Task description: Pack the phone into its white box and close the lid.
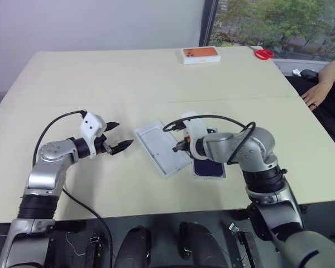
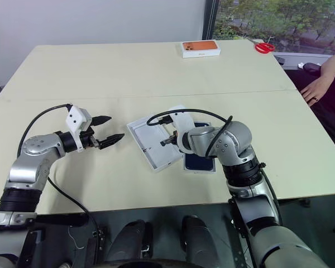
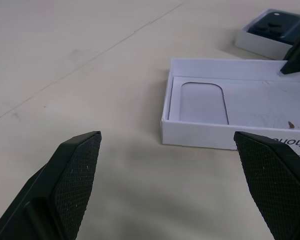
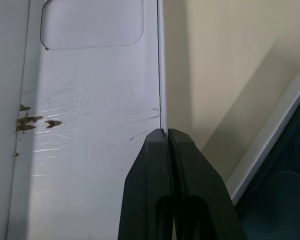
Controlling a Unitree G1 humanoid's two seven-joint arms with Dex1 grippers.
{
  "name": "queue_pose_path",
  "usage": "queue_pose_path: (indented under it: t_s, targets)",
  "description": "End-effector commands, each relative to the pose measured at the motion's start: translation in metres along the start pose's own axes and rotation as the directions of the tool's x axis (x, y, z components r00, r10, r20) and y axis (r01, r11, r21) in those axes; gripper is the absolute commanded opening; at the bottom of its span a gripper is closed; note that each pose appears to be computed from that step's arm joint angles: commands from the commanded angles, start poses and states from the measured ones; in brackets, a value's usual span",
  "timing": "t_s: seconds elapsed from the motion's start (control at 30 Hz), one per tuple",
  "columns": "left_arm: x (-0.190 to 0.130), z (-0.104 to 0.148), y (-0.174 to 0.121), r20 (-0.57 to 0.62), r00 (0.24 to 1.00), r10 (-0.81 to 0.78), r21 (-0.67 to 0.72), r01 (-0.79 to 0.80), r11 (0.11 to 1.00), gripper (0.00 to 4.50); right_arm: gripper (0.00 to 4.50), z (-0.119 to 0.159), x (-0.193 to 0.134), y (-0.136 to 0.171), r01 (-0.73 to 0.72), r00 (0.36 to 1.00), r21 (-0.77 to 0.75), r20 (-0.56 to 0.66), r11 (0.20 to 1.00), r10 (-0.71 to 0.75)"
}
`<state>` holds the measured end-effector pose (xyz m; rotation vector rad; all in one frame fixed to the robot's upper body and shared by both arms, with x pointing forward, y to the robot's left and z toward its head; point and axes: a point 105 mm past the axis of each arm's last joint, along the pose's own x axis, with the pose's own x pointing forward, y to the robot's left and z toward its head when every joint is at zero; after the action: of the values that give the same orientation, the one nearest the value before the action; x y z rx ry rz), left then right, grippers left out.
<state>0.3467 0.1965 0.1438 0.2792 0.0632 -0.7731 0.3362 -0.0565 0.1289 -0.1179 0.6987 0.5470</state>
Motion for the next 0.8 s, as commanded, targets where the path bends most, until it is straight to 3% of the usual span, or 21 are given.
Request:
queue_pose_path:
  t_s: [0.03,0.23,0.37,0.57,0.8]
  targets:
    - [-0.011,0.015,0.016,0.041,0.997,0.060,0.014,-0.061,0.998,4.50,0.03,0.011,-0.010,0.002,-0.045,0.997,0.063,0.065,0.997,0.041]
    - [-0.021,0.019,0.023,0.050,0.996,0.077,-0.002,-0.077,0.997,4.50,0.03,0.017,-0.013,0.007,-0.193,0.976,0.301,0.158,0.934,0.151]
    - [-0.018,0.022,0.010,0.048,0.999,0.001,-0.021,0.000,1.000,4.50,0.03,0.012,-0.012,0.014,-0.363,0.929,0.530,0.268,0.767,0.255]
    - [0.006,0.008,-0.049,-0.007,0.972,-0.233,-0.013,0.233,0.972,4.50,0.03,-0.008,-0.012,0.024,-0.374,0.927,0.621,0.267,0.688,0.263]
    - [0.031,0.013,-0.066,0.035,0.960,-0.277,-0.013,0.278,0.961,4.50,0.03,-0.015,-0.016,0.029,-0.351,0.936,0.647,0.240,0.677,0.256]
